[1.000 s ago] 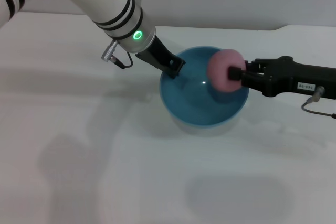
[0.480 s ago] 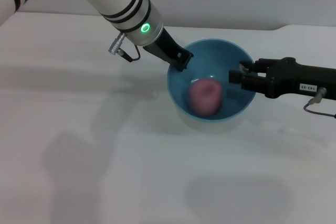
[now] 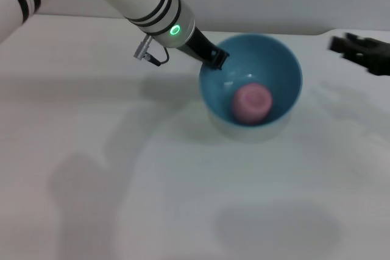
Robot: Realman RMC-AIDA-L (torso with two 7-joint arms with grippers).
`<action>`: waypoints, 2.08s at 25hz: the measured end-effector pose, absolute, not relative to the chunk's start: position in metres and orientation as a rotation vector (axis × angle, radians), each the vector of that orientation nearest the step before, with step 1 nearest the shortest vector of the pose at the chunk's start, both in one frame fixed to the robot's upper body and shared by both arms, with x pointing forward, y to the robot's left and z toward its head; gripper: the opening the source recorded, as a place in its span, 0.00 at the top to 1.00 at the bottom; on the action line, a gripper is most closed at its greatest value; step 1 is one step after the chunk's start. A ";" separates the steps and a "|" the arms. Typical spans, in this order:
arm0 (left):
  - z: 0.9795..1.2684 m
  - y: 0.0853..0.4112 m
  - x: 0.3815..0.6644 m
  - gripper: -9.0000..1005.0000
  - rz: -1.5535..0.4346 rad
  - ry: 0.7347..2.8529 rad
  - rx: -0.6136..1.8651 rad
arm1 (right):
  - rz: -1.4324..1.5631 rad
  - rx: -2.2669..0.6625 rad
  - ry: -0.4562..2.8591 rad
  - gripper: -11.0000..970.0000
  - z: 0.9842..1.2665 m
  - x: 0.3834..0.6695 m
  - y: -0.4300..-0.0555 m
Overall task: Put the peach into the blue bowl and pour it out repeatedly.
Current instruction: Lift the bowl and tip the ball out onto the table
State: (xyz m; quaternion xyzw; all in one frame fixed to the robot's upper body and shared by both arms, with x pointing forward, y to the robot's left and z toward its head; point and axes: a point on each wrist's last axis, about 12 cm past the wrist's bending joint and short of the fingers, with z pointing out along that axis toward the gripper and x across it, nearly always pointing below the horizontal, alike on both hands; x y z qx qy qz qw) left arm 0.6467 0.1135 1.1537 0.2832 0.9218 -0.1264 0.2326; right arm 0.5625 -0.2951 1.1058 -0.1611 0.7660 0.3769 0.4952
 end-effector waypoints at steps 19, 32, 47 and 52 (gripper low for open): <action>1.100 0.069 0.633 0.99 -0.054 1.762 1.158 | 0.743 0.098 2.014 0.50 1.043 0.501 -0.371; 1.075 0.095 0.602 0.99 0.162 1.276 1.333 | 0.759 0.158 2.033 0.50 1.033 0.496 -0.371; 1.071 0.100 0.600 0.99 0.316 1.185 1.387 | 0.780 0.163 2.030 0.50 1.032 0.500 -0.366; 1.071 0.104 0.601 0.99 0.296 1.232 1.334 | 0.786 0.153 2.033 0.50 1.033 0.505 -0.363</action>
